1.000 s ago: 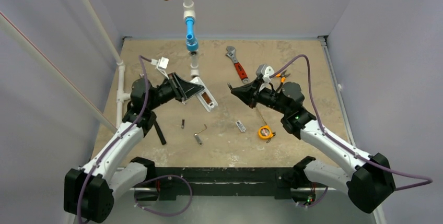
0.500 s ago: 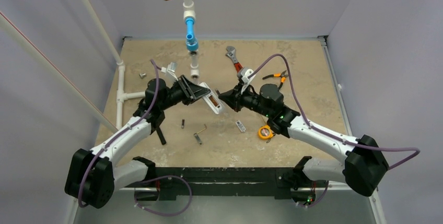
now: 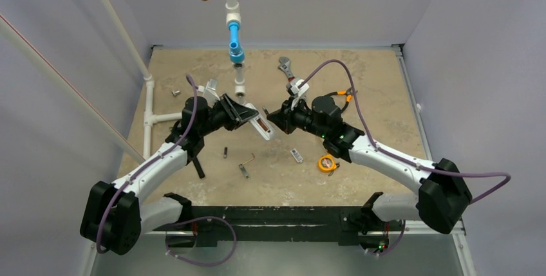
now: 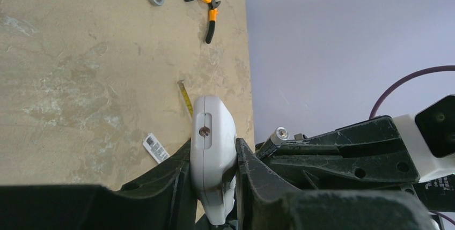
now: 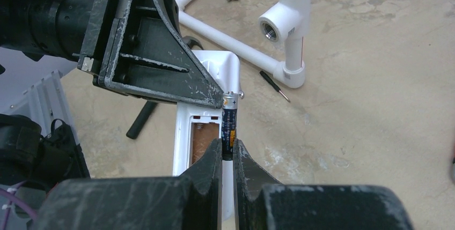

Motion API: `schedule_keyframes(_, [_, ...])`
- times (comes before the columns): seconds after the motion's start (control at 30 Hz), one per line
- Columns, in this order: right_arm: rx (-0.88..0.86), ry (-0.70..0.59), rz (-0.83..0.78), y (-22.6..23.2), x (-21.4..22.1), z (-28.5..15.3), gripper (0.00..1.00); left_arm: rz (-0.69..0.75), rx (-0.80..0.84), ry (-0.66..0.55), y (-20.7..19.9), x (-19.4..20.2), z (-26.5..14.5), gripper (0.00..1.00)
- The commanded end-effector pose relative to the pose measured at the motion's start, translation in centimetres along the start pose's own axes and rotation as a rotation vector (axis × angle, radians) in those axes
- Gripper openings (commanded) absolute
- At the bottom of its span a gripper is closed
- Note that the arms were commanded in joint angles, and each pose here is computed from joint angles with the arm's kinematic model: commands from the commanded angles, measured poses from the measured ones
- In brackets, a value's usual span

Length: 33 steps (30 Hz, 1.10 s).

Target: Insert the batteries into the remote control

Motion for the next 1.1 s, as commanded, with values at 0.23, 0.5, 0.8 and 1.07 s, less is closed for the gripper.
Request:
schedule_keyframes(0.23, [-0.024,0.028,0.041,1.5,-0.7,0.6,0.04,0.031,0.015,-0.077,-1.8,-1.7,0.2,0.00])
schedule_keyframes(0.5, [-0.009,0.037,0.045,1.7,-0.5,1.0,0.05,0.033,0.014,-0.083,-1.8,-1.6,0.2,0.00])
schedule_keyframes(0.8, [0.021,0.037,0.056,1.3,-0.3,1.2,0.08,0.040,0.026,-0.082,-2.0,-1.5,0.3,0.00])
schedule_keyframes(1.07, [0.025,0.044,0.052,1.4,-0.3,1.5,0.10,0.042,0.040,-0.080,-2.2,-1.4,0.3,0.00])
Point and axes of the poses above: each gripper's point midway between its finger pads, its own z axis out along the fingers, its own y axis along the line the jaws close on, x = y × z, the point moved 6 cm from there along -z, back along the fingers, and after that the axes turned 11 degrees about z, right-handed, at the moved point
